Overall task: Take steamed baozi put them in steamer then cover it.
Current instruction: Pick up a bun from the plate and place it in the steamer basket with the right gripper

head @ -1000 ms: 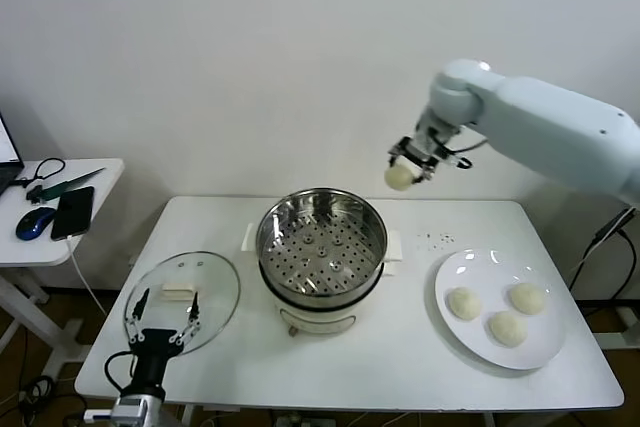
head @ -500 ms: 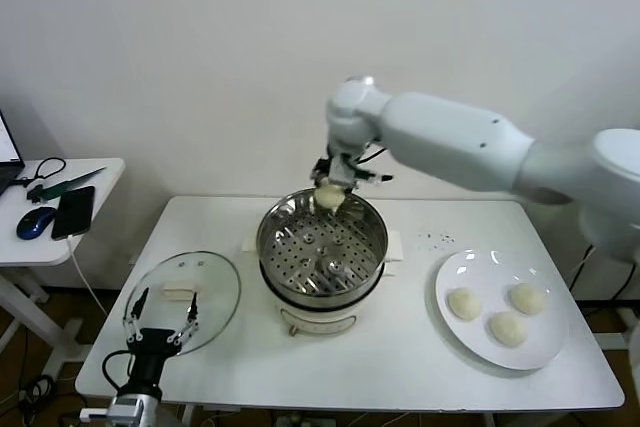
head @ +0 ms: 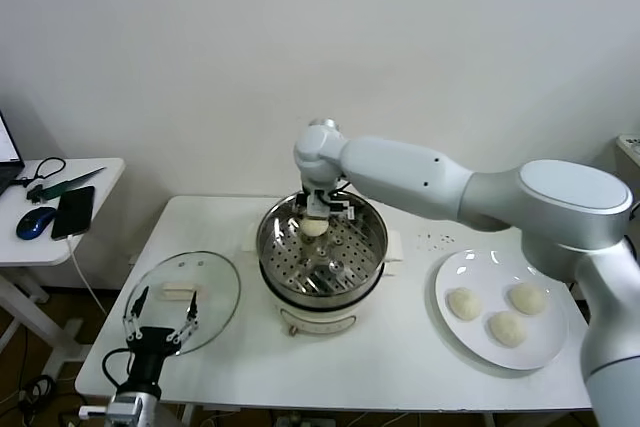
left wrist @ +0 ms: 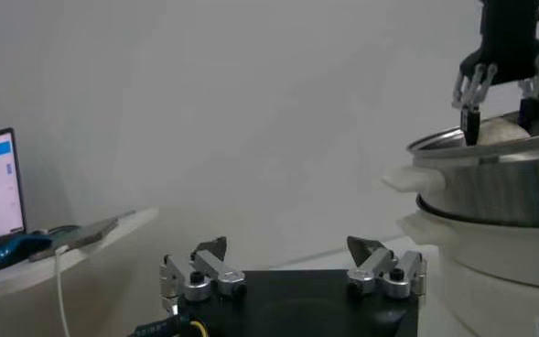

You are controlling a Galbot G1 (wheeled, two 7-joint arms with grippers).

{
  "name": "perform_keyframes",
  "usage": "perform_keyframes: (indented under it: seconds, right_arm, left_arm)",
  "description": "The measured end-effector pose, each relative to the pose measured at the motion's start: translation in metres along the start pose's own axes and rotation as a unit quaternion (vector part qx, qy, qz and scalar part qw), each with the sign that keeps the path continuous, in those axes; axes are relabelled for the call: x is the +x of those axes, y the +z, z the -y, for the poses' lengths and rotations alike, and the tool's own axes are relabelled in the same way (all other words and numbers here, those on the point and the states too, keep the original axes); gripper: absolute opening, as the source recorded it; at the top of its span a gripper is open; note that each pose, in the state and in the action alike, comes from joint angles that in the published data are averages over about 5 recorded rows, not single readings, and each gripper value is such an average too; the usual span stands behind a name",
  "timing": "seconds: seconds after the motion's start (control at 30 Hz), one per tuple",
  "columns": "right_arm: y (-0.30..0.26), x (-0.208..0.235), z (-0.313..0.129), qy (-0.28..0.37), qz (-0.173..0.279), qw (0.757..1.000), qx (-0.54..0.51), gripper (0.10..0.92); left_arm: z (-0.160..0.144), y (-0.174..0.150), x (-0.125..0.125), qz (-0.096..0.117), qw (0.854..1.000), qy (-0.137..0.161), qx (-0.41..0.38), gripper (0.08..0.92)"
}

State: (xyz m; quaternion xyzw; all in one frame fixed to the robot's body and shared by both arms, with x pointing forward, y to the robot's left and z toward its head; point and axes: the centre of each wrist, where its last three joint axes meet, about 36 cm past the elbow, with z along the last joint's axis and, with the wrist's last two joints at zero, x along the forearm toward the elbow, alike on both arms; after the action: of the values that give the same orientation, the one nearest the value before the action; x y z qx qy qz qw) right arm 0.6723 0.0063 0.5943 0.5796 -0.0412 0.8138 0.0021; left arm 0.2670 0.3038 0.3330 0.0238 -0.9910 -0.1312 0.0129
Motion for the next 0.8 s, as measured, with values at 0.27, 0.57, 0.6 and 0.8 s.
perform_keyframes:
  seconds: [0.27, 0.57, 0.6, 0.8]
  right_arm:
    - [0.0, -0.012, -0.003, -0.004, 0.005, 1.0, -0.009, 0.713]
    - [0.007, 0.003, -0.008, 0.008, 0.007, 1.0, -0.021, 0.822]
    - [0.009, 0.006, -0.009, 0.01, 0.006, 1.0, -0.023, 0.822]
    - [0.021, 0.039, -0.027, 0.022, 0.002, 0.999, -0.049, 0.823]
  left_arm:
    - [0.0, 0.002, 0.0, -0.002, 1.0, 0.001, 0.0, 0.823]
    - [0.001, 0.003, 0.0, -0.004, 1.0, 0.004, 0.0, 0.823]
    - [0.002, 0.003, 0.0, -0.004, 1.0, 0.005, 0.0, 0.823]
    - [0.003, 0.003, 0.001, -0.005, 1.0, 0.012, -0.002, 0.823]
